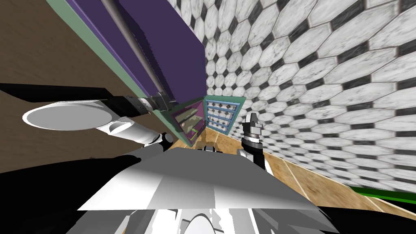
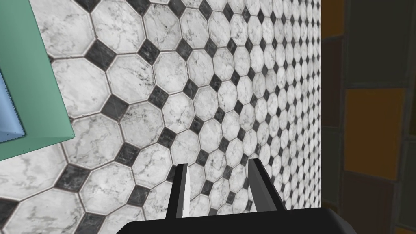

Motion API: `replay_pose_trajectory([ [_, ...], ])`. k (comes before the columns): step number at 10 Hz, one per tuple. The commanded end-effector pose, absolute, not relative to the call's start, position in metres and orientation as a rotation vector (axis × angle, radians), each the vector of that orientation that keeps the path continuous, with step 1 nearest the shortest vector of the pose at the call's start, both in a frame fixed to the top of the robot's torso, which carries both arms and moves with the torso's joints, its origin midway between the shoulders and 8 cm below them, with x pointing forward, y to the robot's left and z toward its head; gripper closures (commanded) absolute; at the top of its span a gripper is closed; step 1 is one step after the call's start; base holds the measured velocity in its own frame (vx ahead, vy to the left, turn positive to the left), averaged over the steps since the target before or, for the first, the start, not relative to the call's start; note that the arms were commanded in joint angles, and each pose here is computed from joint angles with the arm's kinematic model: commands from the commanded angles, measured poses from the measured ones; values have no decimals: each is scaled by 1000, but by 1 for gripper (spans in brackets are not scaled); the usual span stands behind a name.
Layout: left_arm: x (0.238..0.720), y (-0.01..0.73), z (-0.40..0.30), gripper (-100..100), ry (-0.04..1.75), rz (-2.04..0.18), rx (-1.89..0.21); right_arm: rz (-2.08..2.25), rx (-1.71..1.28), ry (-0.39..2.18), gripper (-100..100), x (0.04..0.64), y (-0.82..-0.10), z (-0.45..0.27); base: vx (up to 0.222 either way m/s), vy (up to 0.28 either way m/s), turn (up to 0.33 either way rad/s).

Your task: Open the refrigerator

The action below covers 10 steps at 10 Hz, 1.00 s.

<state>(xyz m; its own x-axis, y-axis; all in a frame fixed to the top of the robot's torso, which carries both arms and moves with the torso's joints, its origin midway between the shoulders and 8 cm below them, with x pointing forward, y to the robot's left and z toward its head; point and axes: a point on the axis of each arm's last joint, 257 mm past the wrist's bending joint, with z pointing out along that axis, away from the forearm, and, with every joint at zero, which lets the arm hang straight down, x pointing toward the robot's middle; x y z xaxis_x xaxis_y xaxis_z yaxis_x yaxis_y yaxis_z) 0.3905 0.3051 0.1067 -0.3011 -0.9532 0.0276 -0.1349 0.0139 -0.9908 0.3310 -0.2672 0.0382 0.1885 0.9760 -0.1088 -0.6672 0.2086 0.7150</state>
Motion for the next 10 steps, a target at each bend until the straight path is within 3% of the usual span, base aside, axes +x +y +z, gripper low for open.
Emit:
replay_pose_trajectory([
  [1, 392, 317, 101, -100, 1526, -1337, -1190, 1256, 594, 634, 0, 331, -267, 38, 22, 119, 21],
  [7, 385, 307, 129, -100, 1545, -1320, -1105, 1256, 594, 634, 0, 331, -267, 38, 49, -79, -11],
  [8, 388, 306, 122, 100, 1539, -1340, -1122, 1256, 594, 634, 0, 331, -267, 38, -61, 73, 11],
  [10, 390, 305, 115, 100, 1528, -1360, -1135, 1256, 594, 634, 0, 331, -267, 38, -97, 122, -29],
])
